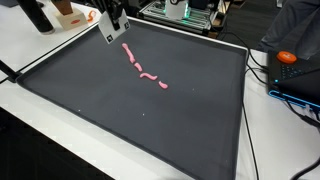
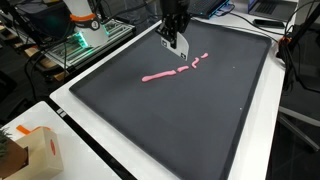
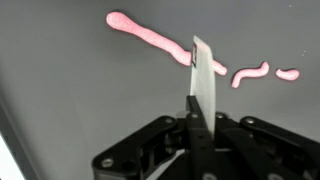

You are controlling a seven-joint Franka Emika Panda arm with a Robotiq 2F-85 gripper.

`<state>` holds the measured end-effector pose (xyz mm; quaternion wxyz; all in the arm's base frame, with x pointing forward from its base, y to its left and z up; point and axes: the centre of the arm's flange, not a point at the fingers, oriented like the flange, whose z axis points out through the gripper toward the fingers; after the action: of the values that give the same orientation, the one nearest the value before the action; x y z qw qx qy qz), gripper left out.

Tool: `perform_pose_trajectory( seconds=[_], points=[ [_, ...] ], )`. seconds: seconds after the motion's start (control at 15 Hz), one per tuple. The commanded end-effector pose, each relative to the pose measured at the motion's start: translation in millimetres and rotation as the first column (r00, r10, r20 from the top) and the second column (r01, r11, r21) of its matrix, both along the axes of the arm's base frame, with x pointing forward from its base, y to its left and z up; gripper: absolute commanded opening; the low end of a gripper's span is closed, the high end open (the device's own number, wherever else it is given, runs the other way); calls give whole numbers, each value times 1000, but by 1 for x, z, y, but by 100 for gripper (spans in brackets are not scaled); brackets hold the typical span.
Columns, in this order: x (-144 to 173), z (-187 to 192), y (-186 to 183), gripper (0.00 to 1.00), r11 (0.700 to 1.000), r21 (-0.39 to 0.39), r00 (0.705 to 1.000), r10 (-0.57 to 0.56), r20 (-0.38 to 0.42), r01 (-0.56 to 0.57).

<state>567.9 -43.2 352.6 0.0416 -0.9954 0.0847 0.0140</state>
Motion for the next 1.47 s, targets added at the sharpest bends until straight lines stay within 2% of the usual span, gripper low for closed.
perform_pose_trajectory(
  seconds=[0.0, 0.4, 0.47, 1.4],
  points=[
    [-26, -3, -14, 1, 1000, 27, 1000, -12, 18, 11],
    [-41, -5, -30, 1, 998, 47, 999, -43, 16, 42],
    [-24, -5, -24, 4, 999, 20, 999, -38, -5, 38],
    [-29, -5, -27, 4, 999, 26, 999, -40, -3, 40]
  ],
)
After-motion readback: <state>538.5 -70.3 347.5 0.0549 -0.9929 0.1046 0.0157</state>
